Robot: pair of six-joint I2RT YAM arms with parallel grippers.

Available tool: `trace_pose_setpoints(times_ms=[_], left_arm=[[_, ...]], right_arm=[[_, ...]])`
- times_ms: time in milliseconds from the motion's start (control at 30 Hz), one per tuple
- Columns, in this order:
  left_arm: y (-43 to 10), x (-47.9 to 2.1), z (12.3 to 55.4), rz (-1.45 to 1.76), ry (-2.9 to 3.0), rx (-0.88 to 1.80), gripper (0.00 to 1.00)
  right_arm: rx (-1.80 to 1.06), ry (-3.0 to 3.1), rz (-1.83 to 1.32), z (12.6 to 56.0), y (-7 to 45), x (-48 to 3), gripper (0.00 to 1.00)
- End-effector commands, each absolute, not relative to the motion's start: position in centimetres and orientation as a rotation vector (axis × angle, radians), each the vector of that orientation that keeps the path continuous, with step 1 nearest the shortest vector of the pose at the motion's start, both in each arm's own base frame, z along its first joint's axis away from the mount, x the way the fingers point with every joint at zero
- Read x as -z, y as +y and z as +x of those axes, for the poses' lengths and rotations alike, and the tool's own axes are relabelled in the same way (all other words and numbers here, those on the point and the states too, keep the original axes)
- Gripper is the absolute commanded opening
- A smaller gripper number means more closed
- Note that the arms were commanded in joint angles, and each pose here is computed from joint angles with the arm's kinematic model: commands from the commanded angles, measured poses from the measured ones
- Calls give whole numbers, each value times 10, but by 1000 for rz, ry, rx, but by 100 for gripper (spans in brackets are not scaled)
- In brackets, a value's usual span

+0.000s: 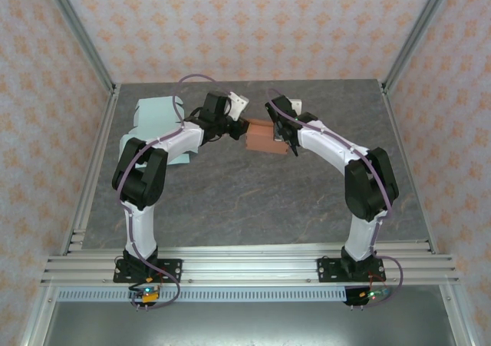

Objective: Fold the paper box

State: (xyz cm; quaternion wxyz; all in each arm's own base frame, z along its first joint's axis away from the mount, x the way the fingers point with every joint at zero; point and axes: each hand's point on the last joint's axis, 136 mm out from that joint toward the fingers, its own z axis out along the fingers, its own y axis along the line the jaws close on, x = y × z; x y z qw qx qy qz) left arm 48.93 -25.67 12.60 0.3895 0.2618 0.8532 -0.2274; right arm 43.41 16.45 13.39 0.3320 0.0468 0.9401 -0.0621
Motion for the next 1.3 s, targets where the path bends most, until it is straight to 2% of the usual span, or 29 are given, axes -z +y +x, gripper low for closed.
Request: trace_pose_setpoints(times_ms=[0,400,1000,1267], left_arm=[[-264,-163,488,625,2133,643,9],[-277,-170,488,442,2261,770,6],[-271,-147,486,280,2396,693,6],[-263,-158,485,196,2385,589,12]], right_arm=[[236,2508,116,426,159,-116,0],[333,2492,84,425,157,-113,0],[342,2489,94,425,156,-113,0],[340,2486,104,424,156,-114,0]])
